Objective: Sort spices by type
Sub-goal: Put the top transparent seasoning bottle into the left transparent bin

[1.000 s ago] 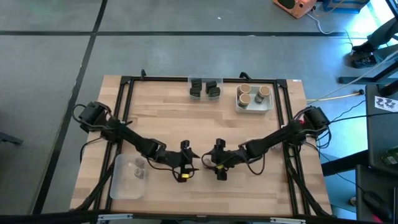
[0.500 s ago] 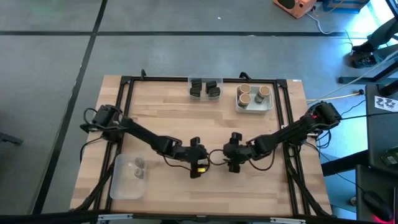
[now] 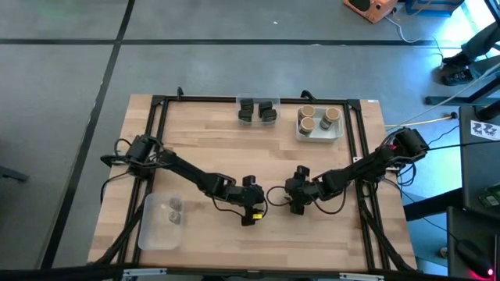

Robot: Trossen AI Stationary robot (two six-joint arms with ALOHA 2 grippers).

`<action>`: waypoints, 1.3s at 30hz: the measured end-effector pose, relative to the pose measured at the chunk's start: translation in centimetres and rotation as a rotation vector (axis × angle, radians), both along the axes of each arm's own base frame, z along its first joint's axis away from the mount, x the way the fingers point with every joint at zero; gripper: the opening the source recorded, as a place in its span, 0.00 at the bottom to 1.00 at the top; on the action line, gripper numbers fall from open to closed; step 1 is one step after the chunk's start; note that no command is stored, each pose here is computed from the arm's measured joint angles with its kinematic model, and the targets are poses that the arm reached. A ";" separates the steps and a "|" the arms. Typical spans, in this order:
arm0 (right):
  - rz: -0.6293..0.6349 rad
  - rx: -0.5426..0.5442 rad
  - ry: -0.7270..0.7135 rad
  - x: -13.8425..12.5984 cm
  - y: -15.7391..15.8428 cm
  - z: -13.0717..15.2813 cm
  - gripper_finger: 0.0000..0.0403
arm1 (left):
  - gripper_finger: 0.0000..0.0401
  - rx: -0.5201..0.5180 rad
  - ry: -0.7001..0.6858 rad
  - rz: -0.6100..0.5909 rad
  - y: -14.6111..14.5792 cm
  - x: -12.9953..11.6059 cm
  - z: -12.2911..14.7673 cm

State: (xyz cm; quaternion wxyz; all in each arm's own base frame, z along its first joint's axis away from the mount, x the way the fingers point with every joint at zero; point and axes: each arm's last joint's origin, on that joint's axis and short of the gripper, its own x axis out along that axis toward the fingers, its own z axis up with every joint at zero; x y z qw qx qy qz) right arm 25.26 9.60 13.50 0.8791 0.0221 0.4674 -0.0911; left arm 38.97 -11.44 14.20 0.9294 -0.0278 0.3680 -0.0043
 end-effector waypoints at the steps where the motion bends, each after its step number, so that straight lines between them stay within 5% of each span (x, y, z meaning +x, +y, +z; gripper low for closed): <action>1: 0.001 0.000 -0.001 0.0 0.0 0.0 0.76 | 0.59 0.001 0.001 -0.001 0.0 0.0 0.0; 10: 0.009 0.000 -0.015 0.1 0.1 0.1 0.76 | 0.40 0.018 0.031 -0.017 0.1 -0.3 0.1; 20: 0.005 -0.006 -0.018 0.1 0.0 0.1 0.76 | 0.40 0.036 0.089 -0.029 -0.9 -2.2 4.3; 31: -0.013 -0.030 -0.043 0.3 0.0 0.2 0.76 | 0.40 0.033 0.082 0.050 -5.1 -10.6 11.8; 39: -0.038 -0.052 -0.091 0.6 -0.1 0.4 0.76 | 0.40 -0.030 0.156 0.050 -8.6 -17.2 13.4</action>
